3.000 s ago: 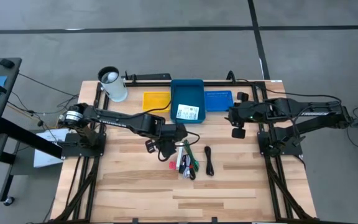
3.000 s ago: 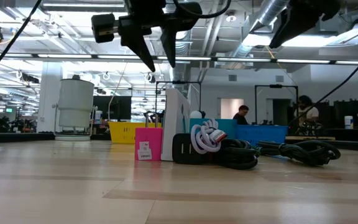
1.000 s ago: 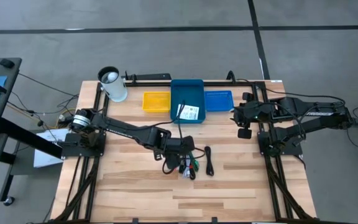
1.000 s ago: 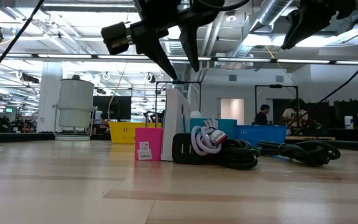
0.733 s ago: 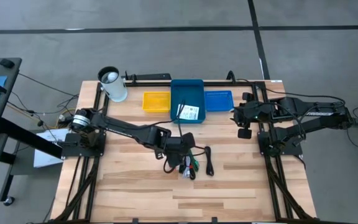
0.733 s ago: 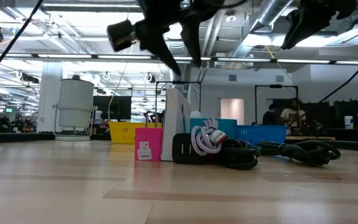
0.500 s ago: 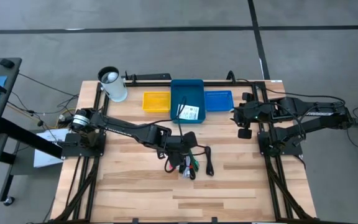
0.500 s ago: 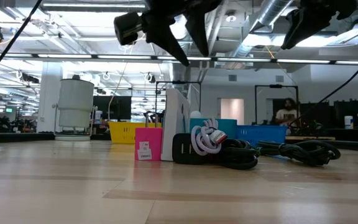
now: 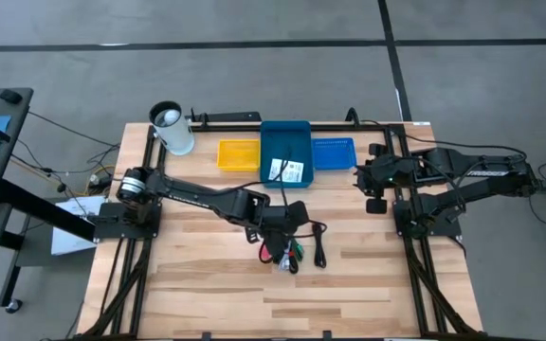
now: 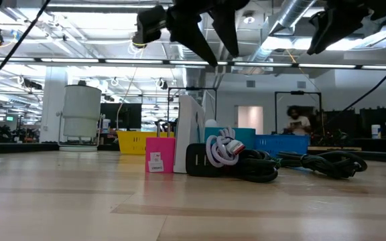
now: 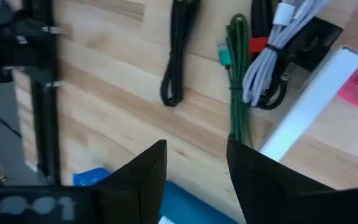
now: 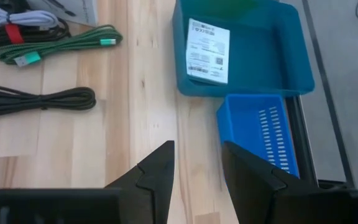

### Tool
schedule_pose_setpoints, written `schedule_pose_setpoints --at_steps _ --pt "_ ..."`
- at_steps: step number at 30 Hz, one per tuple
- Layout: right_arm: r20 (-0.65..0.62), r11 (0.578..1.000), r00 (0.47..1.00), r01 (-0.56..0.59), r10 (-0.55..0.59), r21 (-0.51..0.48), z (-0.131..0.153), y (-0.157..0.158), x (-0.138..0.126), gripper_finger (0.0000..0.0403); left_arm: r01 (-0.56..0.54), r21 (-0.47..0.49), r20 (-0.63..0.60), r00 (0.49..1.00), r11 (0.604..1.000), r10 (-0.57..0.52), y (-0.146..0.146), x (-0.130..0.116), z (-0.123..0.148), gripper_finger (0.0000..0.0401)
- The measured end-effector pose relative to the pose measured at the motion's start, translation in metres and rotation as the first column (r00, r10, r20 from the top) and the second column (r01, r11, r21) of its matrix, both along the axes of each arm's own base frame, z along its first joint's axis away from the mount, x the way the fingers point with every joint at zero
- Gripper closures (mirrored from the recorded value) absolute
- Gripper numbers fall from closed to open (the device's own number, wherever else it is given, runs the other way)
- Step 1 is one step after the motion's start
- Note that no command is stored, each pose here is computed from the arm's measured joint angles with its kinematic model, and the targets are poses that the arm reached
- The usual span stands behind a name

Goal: Pick and place items into bin
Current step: Put the white card reader box into the large blue bin

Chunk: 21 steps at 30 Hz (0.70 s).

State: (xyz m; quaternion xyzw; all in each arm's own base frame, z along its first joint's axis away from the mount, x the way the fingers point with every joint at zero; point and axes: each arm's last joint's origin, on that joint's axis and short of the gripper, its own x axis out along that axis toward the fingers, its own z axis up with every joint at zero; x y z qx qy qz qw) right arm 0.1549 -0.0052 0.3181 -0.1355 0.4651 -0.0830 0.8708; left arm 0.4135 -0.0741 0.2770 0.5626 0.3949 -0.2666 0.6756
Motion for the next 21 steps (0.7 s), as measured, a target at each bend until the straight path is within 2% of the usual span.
schedule_pose_setpoints --at_steps 21 --pt "-0.017 1.0 1.0 -0.014 0.015 0.021 -0.001 0.001 -0.001 0.0274 0.017 -0.008 -0.166 0.986 1.0 -0.019 0.0 -0.01 -0.011 0.0242"
